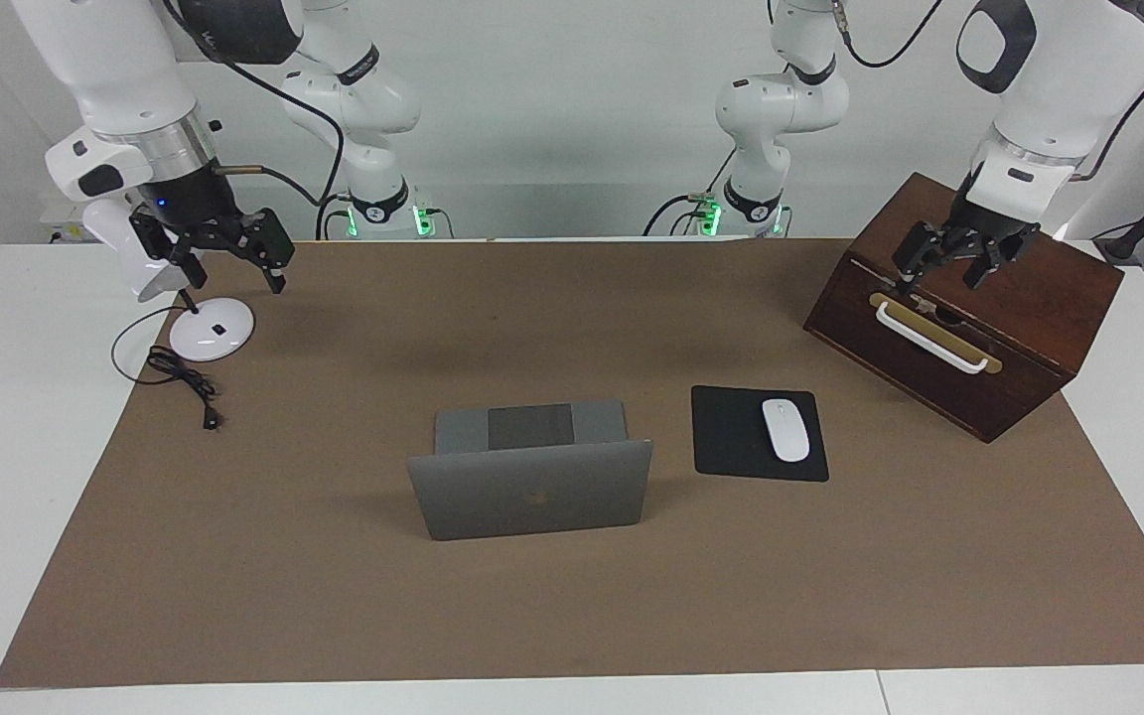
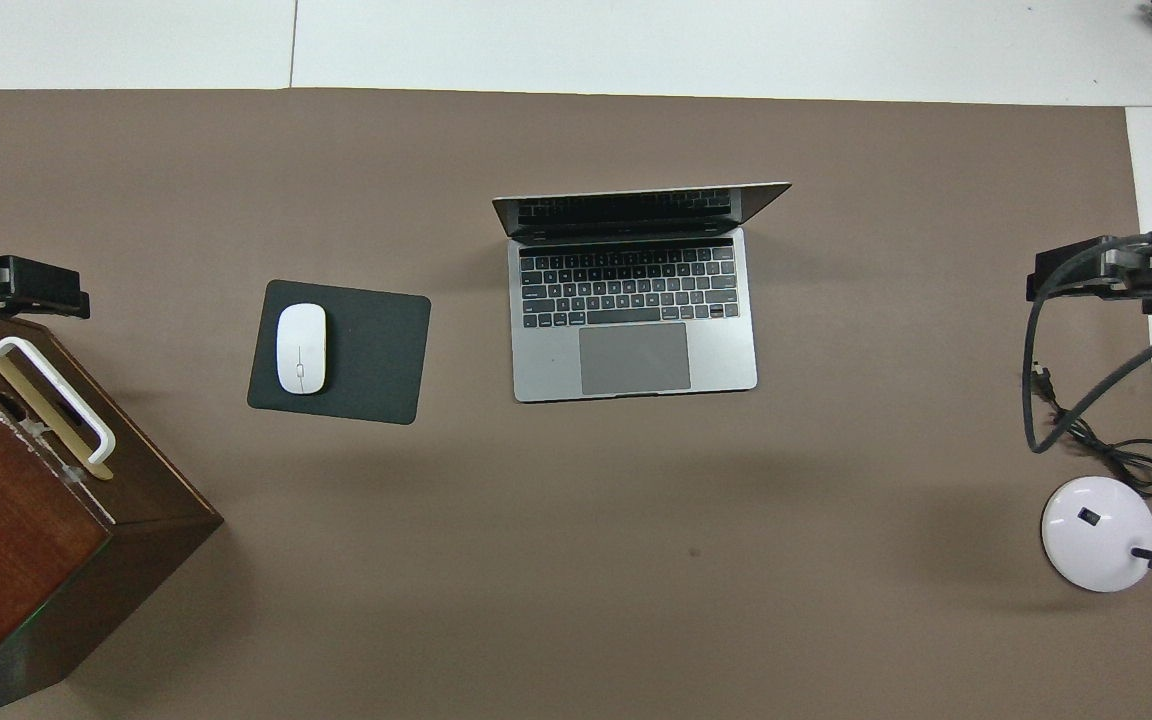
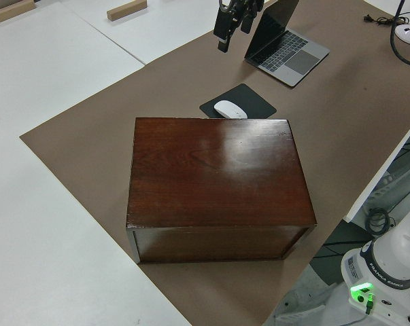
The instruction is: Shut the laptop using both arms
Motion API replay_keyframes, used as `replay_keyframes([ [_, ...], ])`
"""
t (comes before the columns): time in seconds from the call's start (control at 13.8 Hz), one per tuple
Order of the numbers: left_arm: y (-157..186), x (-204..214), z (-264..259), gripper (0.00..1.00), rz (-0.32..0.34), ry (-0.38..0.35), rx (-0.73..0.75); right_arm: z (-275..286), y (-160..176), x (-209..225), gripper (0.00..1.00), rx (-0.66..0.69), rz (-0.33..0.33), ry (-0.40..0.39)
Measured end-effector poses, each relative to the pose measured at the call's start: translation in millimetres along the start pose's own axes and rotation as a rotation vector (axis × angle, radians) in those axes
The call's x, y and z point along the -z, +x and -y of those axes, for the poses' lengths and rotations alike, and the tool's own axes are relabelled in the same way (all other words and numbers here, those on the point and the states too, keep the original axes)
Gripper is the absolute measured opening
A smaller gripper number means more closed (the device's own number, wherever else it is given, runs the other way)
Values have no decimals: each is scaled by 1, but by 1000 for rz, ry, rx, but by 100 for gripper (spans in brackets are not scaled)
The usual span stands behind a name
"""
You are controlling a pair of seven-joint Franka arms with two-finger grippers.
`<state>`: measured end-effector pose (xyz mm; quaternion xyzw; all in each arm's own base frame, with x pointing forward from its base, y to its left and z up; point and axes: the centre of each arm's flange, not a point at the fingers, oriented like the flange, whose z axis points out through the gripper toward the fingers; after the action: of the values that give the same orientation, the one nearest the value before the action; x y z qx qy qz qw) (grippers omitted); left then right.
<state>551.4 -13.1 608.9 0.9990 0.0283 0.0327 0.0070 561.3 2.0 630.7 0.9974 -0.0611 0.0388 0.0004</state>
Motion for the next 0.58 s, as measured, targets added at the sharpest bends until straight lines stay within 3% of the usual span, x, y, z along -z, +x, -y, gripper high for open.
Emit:
replay_keyframes([
  [0.29,0,0,-2,100,1,-1,1,3,0,0,100,6,0,0],
  [0.36,0,-1,-2,91,3,-1,1,4,-1,0,100,7,0,1],
  [0.44,0,-2,-3,91,5,-1,1,4,-1,0,100,7,0,1],
  [0.51,-1,-2,-3,84,8,-2,2,4,-1,0,100,7,0,1],
  [0.58,-1,-2,-3,70,11,-2,5,4,-1,0,100,7,0,1],
])
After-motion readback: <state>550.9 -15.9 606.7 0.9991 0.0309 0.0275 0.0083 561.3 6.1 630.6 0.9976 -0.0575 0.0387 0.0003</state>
